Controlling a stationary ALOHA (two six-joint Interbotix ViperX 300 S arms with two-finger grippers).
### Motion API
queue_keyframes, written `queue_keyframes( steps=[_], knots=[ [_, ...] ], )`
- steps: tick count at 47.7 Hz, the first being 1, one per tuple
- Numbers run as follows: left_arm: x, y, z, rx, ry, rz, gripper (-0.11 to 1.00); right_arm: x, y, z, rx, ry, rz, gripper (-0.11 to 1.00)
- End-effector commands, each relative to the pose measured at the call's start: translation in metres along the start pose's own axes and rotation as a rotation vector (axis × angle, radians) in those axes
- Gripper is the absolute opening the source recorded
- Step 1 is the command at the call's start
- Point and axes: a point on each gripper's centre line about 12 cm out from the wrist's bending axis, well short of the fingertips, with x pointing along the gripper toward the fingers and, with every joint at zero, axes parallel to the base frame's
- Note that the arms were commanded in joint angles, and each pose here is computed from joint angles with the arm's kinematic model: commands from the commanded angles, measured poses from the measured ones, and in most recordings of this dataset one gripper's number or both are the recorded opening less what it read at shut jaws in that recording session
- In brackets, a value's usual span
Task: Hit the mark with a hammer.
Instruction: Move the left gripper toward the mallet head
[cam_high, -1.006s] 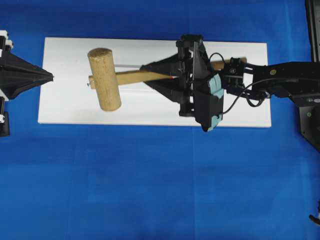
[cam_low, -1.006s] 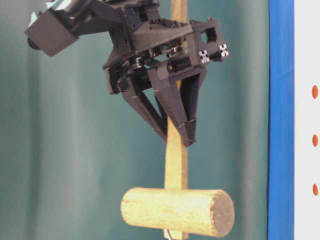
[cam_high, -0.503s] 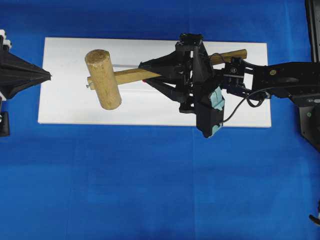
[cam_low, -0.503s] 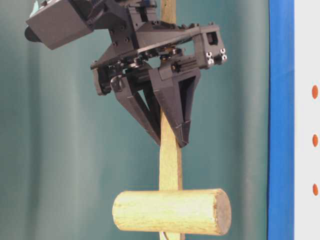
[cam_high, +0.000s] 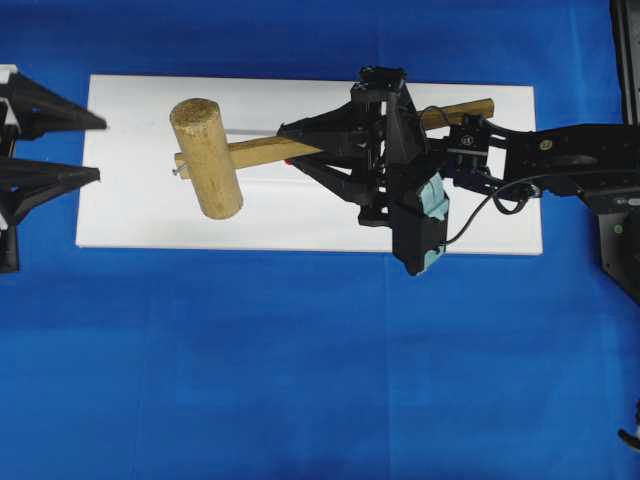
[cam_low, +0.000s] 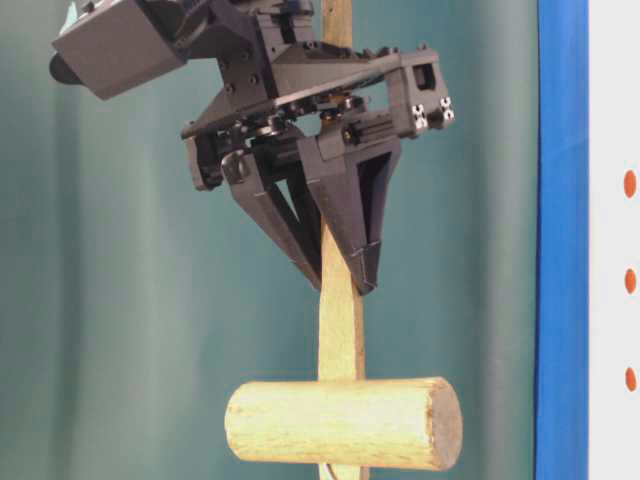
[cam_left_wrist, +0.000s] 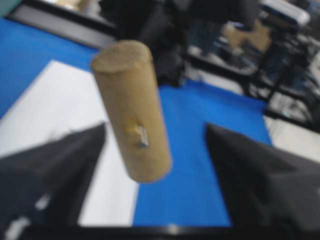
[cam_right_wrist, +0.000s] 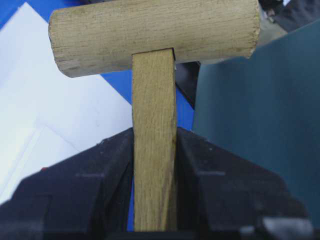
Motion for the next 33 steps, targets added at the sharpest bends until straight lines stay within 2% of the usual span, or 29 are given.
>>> queue_keyframes(
  steps=[1,5,16,33],
  knots=[
    [0.002,0.000,0.005,-0.005,-0.016,0.005,0.85,-0.001,-0.017,0.016,0.013,-0.046,-0.050,0.10],
    [0.002,0.002,0.005,-0.006,-0.015,0.012,0.94,-0.001,-0.017,0.016,0.013,-0.046,-0.050,0.10],
    [0.011,0.011,0.005,-0.034,-0.040,0.051,0.94,-0.001,-0.017,0.017,0.013,-0.048,-0.052,0.10],
    [0.058,0.016,0.002,-0.054,-0.075,0.044,0.94,-0.001,-0.018,0.017,0.012,-0.050,-0.056,0.10]
  ],
)
